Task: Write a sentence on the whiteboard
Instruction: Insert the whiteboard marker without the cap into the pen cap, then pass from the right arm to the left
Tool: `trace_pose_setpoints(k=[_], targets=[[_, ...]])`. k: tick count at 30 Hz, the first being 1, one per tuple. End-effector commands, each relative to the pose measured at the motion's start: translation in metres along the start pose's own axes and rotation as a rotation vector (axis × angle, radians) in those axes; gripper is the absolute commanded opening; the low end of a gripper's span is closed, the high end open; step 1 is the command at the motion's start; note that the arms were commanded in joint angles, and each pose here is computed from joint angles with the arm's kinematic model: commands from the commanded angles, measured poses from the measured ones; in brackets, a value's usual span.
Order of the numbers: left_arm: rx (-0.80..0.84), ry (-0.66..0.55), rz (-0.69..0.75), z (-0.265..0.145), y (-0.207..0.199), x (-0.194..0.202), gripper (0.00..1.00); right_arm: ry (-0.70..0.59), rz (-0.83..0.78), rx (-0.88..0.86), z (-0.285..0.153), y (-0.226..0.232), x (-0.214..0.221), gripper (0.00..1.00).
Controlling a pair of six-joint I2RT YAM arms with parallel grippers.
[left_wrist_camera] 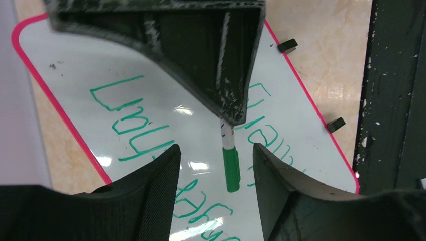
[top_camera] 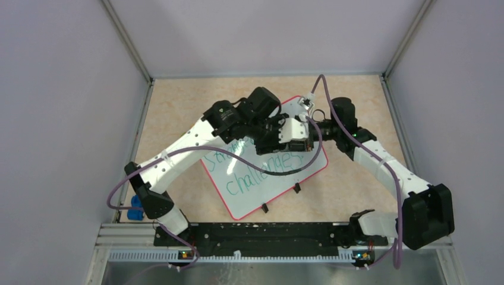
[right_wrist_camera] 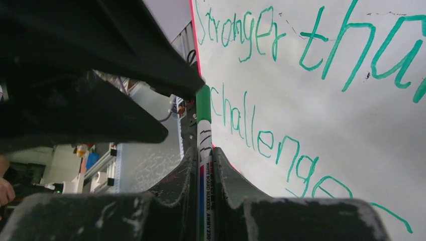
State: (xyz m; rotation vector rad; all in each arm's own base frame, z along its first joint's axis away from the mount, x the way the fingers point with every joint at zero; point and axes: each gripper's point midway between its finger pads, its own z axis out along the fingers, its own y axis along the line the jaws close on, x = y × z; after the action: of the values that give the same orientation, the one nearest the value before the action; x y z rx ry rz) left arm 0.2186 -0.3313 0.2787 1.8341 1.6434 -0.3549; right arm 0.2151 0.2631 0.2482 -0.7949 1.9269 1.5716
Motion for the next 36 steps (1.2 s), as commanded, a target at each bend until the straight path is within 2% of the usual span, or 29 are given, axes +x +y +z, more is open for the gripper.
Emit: trace_pose_setpoints(k=[1,7,11,20,23,36], targets=[[0.005,-0.185,-0.093,-0.045,0.015,-0.014,0.63,-0.022,-0.09,-0.02,-0.002,0.014,-0.01,0.0],[0.052,-0.223,-0.168,-0.055,0.003,0.013,0.69,-0.017,-0.108,-0.05,-0.004,0.025,-0.013,0.0],[0.067,-0.197,-0.187,-0.047,-0.005,0.034,0.7,-0.014,-0.114,-0.078,-0.005,0.032,-0.015,0.0],[0.148,-0.229,-0.219,-0.023,-0.018,0.036,0.66,-0.005,-0.111,-0.138,-0.005,0.048,-0.016,0.0],[0.175,-0.238,-0.224,-0.016,-0.021,0.035,0.61,-0.003,-0.108,-0.148,-0.005,0.05,-0.016,0.0],[0.25,-0.289,-0.245,-0.003,-0.026,0.023,0.17,0.003,-0.082,-0.162,-0.002,0.051,-0.015,0.0]])
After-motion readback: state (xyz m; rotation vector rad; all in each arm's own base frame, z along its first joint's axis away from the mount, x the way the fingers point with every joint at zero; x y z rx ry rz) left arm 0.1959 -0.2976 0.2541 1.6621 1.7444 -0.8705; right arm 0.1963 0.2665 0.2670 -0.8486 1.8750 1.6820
